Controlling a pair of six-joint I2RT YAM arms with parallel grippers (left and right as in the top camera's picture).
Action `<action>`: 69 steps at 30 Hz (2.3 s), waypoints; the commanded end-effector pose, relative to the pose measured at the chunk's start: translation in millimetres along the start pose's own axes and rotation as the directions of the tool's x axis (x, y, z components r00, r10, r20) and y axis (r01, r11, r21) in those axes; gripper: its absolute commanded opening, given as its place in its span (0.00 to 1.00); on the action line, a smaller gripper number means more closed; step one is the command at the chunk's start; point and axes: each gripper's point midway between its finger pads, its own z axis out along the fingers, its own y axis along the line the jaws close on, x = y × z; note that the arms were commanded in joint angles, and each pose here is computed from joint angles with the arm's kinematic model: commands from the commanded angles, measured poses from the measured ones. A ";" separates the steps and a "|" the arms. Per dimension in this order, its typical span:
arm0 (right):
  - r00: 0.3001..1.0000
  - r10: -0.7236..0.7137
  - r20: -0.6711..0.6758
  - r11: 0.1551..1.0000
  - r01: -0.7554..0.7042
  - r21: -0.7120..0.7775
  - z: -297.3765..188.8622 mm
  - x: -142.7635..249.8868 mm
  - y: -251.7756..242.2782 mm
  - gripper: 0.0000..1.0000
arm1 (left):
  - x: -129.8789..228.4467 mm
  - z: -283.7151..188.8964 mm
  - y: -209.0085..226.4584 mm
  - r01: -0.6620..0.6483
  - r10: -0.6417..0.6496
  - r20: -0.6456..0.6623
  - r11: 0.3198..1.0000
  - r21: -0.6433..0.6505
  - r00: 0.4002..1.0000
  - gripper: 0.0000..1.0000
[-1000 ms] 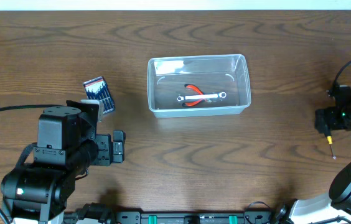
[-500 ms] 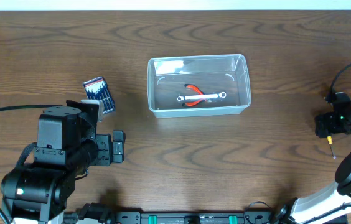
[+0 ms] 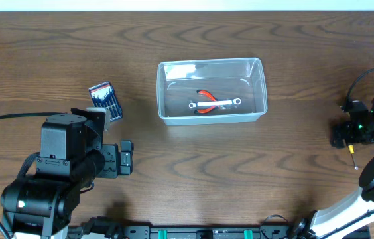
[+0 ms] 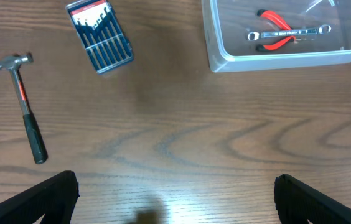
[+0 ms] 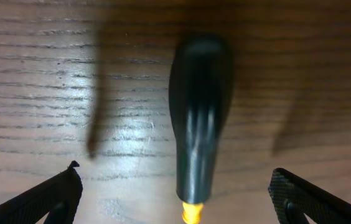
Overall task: Pack container
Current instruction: 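Lower right gripper onto the screwdriver handle and grasp it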
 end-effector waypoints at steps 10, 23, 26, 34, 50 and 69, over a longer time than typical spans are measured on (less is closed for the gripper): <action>1.000 -0.009 0.024 1.000 0.009 -0.001 4.2 -7.3 -5.1 0.99 | -1.4 -4.4 0.9 -0.002 0.002 0.007 1.000 -0.005 1.000 0.98; 1.000 -0.013 -0.002 0.999 0.013 -0.035 16.9 -4.8 0.0 0.97 | -1.4 -4.4 0.9 -0.002 0.002 0.007 1.000 -0.005 1.000 0.98; 1.000 -0.012 -0.003 0.999 0.012 -0.036 16.9 -4.5 0.2 0.93 | -1.3 -4.4 1.0 -0.002 0.002 0.007 1.000 -0.005 1.000 0.98; 1.000 0.004 -0.004 0.999 -0.004 -0.036 16.9 -4.5 0.2 0.71 | -1.4 -4.4 0.9 -0.002 0.002 0.007 1.000 -0.005 1.000 0.98; 1.000 0.011 -0.007 0.999 -0.011 -0.039 16.9 -3.8 0.8 0.42 | -1.2 -4.4 1.0 -0.002 0.002 0.007 1.000 -0.005 1.000 0.98; 1.000 0.011 -0.008 0.999 -0.011 -0.038 16.9 -3.7 0.8 0.17 | -1.2 -4.4 1.0 -0.002 0.003 0.007 1.000 -0.005 1.000 0.98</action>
